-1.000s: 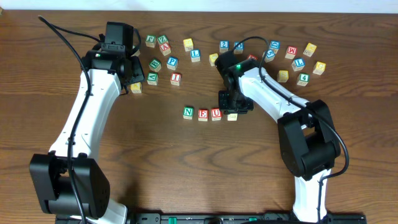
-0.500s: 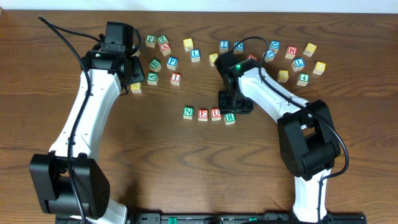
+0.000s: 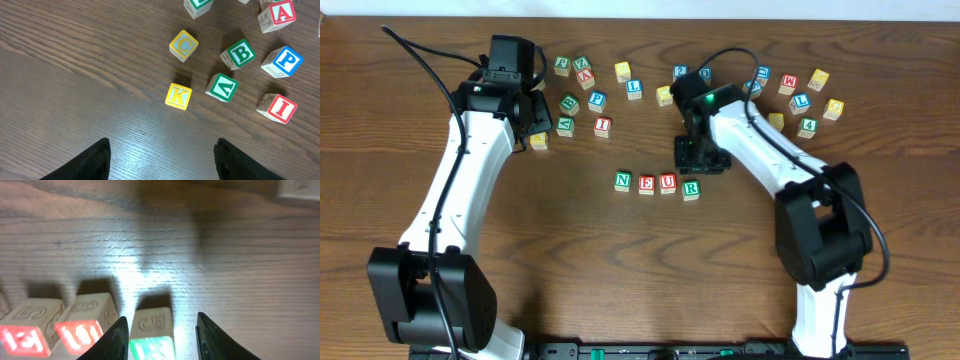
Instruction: Spell out NEURIPS
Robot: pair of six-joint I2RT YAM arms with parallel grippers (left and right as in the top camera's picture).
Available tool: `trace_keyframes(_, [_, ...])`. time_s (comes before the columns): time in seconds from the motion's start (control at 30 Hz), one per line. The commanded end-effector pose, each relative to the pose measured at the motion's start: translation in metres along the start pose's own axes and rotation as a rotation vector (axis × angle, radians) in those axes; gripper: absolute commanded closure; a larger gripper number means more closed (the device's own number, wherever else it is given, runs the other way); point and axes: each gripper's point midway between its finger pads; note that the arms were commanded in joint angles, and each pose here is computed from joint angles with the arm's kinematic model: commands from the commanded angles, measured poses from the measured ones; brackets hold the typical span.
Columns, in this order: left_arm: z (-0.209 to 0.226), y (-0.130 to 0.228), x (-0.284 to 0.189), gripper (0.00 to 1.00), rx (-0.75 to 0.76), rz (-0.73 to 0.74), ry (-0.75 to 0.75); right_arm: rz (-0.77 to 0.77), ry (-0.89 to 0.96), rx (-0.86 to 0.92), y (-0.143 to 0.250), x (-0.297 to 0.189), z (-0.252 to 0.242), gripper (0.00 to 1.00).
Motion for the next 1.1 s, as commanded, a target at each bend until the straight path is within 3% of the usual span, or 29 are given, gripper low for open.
trace_keyframes(0.0, [0.003, -0.004, 0.002, 0.35, -0.008, -0.009, -0.021, -0.081, -0.019, -0.018, -0.006, -0.043, 0.0, 0.61])
trace_keyframes(0.07, [0.003, -0.004, 0.002, 0.35, -0.008, -0.009, -0.021, -0.059, -0.014, -0.017, 0.003, -0.049, -0.002, 0.64])
trace_keyframes(0.27, [0.003, -0.004, 0.002, 0.35, -0.008, -0.009, -0.02, 0.07, 0.018, -0.035, 0.038, -0.039, -0.003, 0.92])
trace_keyframes(0.37, [0.003, -0.004, 0.002, 0.35, -0.008, -0.009, -0.02, 0.102, 0.028, -0.058, 0.05, -0.029, 0.002, 0.98])
trace_keyframes(0.63, [0.003, -0.004, 0.002, 0.35, -0.008, -0.009, -0.021, 0.144, 0.041, -0.083, 0.07, -0.003, 0.006, 0.99])
trace_keyframes(1.07, [0.003, -0.004, 0.002, 0.35, -0.008, -0.009, -0.021, 0.098, 0.027, -0.084, 0.068, 0.024, 0.006, 0.93])
Point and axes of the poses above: each gripper's point midway between its finger pads, its own x axis out along the fingers, its own z axis along the line the jaws close on, y = z × x, and after that the axes turned 11 degrees about -x, right-handed
